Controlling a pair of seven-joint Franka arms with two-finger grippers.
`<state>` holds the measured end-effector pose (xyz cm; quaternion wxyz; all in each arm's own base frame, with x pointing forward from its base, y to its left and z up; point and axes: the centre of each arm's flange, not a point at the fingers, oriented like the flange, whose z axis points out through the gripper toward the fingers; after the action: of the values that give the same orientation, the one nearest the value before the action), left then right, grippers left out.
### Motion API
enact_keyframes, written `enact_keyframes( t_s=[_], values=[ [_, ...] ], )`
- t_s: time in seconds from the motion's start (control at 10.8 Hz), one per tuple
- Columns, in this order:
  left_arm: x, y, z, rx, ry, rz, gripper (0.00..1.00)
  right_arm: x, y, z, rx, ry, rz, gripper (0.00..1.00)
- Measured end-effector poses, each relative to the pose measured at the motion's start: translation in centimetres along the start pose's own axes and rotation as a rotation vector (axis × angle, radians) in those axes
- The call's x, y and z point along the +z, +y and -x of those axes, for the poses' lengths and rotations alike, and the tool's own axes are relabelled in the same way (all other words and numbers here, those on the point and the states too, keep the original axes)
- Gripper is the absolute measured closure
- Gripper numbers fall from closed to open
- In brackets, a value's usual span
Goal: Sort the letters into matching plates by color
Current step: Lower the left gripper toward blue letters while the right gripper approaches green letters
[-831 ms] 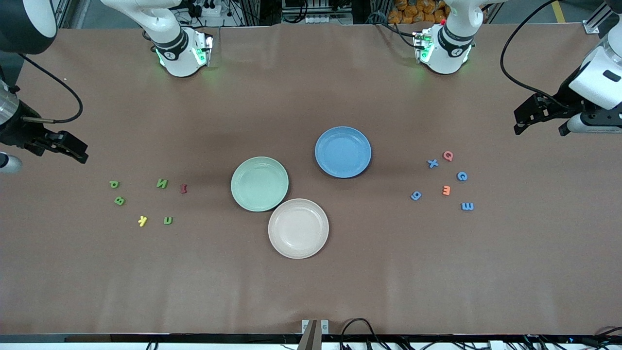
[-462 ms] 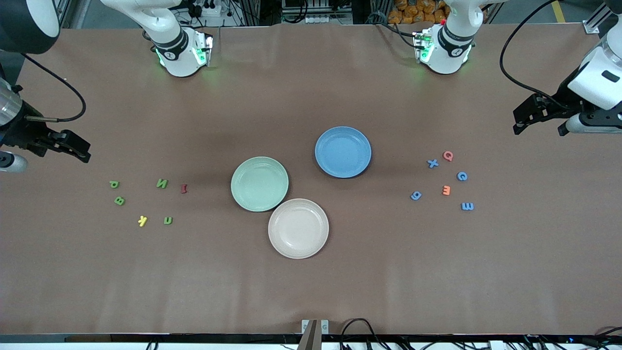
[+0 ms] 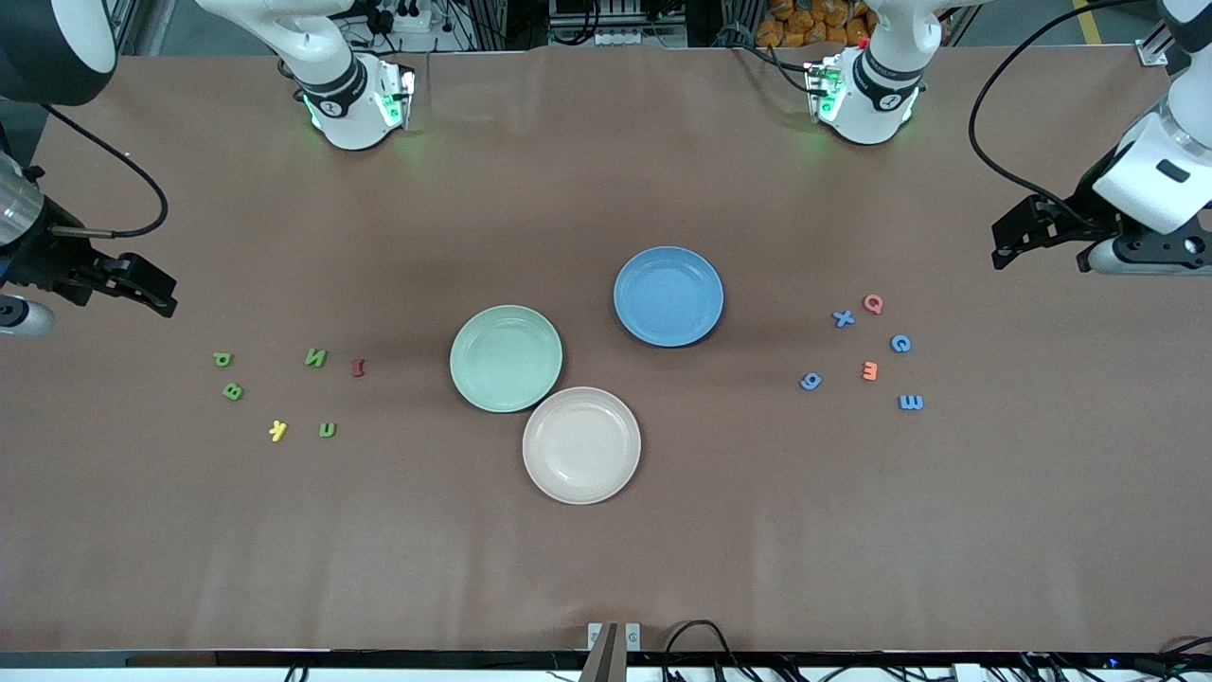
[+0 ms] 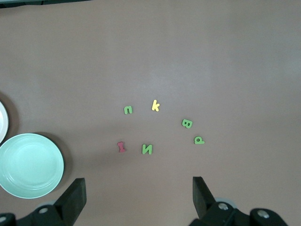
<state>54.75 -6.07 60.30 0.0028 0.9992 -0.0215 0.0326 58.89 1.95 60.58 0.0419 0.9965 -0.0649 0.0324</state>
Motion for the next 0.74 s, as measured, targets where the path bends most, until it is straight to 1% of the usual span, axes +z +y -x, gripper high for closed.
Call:
enact_keyframes(
  t_s=[0.37, 0.55, 0.74],
  values=[
    [3.6, -0.3, -0.7, -0.004, 0.001, 0.004, 0.00, 1.4, -0.2, -0.1, -0.003, -0.017, 0.003, 0.00],
    [6.1, -0.3, -0.7, -0.006, 0.011, 0.005, 0.00, 2.1, -0.7, 0.0, 0.016, -0.031, -0.041, 0.00],
    [8.4, -0.7, -0.6, -0.011, 0.019, 0.005, 0.00, 2.5, -0.8, 0.0, 0.032, -0.033, -0.055, 0.00]
  ],
)
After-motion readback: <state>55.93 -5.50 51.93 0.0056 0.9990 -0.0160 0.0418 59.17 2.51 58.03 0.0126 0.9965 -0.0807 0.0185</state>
